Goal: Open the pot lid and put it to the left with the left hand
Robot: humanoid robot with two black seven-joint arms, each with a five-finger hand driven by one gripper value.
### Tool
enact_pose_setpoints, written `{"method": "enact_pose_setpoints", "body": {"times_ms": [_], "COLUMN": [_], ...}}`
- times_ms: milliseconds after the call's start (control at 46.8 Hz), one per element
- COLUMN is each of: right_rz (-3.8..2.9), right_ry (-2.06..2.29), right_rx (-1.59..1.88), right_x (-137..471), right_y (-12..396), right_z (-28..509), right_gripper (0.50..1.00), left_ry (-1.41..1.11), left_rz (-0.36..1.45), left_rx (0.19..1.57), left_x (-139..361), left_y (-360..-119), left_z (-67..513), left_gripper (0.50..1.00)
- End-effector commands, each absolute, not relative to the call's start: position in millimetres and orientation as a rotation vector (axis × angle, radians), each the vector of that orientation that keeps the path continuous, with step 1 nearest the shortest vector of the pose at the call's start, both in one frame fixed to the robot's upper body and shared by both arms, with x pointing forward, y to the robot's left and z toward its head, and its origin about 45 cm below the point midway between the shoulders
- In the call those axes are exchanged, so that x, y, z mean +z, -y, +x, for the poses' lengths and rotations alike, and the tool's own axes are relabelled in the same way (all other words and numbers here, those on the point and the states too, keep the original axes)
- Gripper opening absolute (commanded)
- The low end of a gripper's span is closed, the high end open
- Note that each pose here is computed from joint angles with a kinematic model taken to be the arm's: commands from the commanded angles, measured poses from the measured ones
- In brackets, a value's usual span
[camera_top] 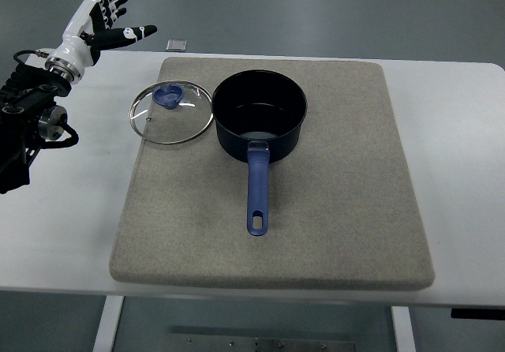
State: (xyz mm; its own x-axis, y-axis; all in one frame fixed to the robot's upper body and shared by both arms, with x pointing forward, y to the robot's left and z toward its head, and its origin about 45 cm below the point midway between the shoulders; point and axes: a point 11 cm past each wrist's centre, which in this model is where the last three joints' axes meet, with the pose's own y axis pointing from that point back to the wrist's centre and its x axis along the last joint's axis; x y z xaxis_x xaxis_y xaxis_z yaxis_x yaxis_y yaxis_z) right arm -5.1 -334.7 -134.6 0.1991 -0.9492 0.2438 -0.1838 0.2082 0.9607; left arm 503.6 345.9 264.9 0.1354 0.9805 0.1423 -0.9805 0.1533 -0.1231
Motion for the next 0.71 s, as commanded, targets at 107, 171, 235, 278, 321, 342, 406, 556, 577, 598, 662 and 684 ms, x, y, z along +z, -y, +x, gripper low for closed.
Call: {"method": "enact_pose_setpoints", "body": {"times_ms": [107, 171, 235, 278, 321, 342, 406, 556, 577, 598, 662, 684], "right_rz": [1.248, 1.248, 1.249, 1.25, 1.252, 1.252, 1.253, 1.268, 1.272, 1.278, 1.297, 1.302], "right_ry": [1.258, 1.258, 1.255, 1.252, 1.249, 1.249, 1.251, 1.239, 1.236, 1.232, 1.22, 1.215], "right_rx": [-0.8, -0.8, -0.798, -0.801, -0.799, -0.799, -0.8, -0.814, -0.817, -0.825, -0.849, -0.858], "right_x": [-134.6, -134.6, -134.7, -134.8, -134.8, -134.8, -134.8, -135.5, -135.6, -135.8, -136.4, -136.6], "right_y": [334.5, 334.5, 334.5, 333.5, 333.4, 333.4, 333.3, 327.9, 327.4, 326.4, 323.0, 321.7], "right_z": [-5.0, -5.0, -5.2, -6.3, -6.4, -6.4, -5.5, -7.3, -7.4, -7.6, -8.4, -9.5], "right_gripper": [0.917, 0.917, 0.917, 0.917, 0.917, 0.917, 0.917, 0.917, 0.917, 0.917, 0.917, 0.917], "left_ry": [0.152, 0.153, 0.152, 0.149, 0.15, 0.149, 0.151, 0.15, 0.15, 0.15, 0.151, 0.15], "left_rz": [-0.07, -0.072, -0.073, -0.073, -0.073, -0.075, -0.073, -0.072, -0.072, -0.072, -0.071, -0.073], "left_rx": [1.397, 1.398, 1.396, 1.396, 1.396, 1.397, 1.397, 1.398, 1.398, 1.398, 1.399, 1.4], "left_x": [265.8, 266.8, 266.8, 266.1, 266.2, 266.3, 266.5, 266.0, 266.0, 266.0, 266.2, 266.3], "left_y": [-345.3, -345.2, -345.1, -345.2, -345.2, -345.3, -346.0, -346.9, -346.9, -346.9, -347.8, -347.8], "left_z": [502.1, 502.5, 502.5, 502.1, 502.2, 502.2, 502.1, 501.7, 501.7, 501.7, 501.6, 501.6], "left_gripper": [0.992, 0.992, 0.992, 0.992, 0.992, 0.992, 0.992, 0.992, 0.992, 0.992, 0.992, 0.992]}}
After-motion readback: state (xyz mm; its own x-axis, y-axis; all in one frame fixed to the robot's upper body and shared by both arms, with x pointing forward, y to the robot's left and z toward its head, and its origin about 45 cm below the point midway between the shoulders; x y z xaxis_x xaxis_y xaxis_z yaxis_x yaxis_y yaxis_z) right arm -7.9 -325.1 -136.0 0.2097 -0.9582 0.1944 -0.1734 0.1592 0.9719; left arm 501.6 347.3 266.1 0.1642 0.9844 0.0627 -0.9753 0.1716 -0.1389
